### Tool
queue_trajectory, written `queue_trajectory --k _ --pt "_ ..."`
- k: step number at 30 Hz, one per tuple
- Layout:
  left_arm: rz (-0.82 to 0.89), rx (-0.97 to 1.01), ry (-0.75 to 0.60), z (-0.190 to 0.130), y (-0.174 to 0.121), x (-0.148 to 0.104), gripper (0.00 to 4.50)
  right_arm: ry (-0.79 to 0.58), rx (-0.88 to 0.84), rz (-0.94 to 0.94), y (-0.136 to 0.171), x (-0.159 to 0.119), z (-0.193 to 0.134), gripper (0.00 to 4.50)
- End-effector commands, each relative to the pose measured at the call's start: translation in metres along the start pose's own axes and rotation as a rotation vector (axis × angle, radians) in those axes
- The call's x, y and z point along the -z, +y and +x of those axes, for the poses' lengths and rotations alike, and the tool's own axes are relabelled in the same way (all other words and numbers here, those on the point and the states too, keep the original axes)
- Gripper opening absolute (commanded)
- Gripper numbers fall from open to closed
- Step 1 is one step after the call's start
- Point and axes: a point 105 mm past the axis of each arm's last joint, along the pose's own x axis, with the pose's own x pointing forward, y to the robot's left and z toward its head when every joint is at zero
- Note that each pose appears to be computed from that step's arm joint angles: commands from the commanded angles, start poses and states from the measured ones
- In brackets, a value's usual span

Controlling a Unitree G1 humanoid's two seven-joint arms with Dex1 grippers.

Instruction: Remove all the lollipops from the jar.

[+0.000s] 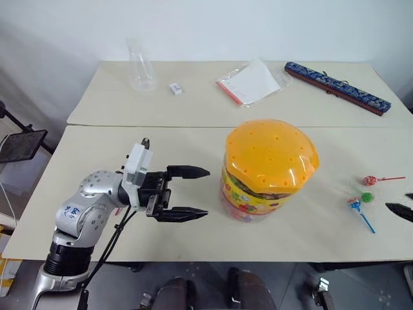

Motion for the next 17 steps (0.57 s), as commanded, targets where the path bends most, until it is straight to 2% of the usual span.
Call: queue_trajectory --k 1,3,4,5,7,12,17 --pt "0.053 -0.201 0.058 -0.025 0.023 0.004 4.4 -0.286 -0.146 -0.073 0.024 -0.057 -0.002 4.48" --pt "0.086 -0.327 0.14 -0.042 0.035 0.015 4.4 -0.369 -0.261 -0.079 0.047 -0.077 0.003 4.48" --pt "0.099 -0.374 0.178 -0.049 0.039 0.019 4.4 -0.367 -0.323 -0.079 0.059 -0.082 0.006 4.48" --pt "0.121 -0.428 0.206 -0.056 0.043 0.023 4.4 -0.432 -0.346 -0.196 0.072 -0.094 0.011 4.48" --pt "0.155 -0.538 0.22 -0.071 0.05 0.027 4.4 -0.476 -0.42 -0.198 0.092 -0.103 0.023 4.48" --pt "0.177 -0.68 0.299 -0.095 0.056 0.044 4.4 -0.442 -0.557 -0.225 0.124 -0.081 0.041 4.48" --pt "0.238 -0.79 0.348 -0.109 0.053 0.046 4.4 -0.457 -0.561 -0.252 0.137 -0.061 0.05 4.48"
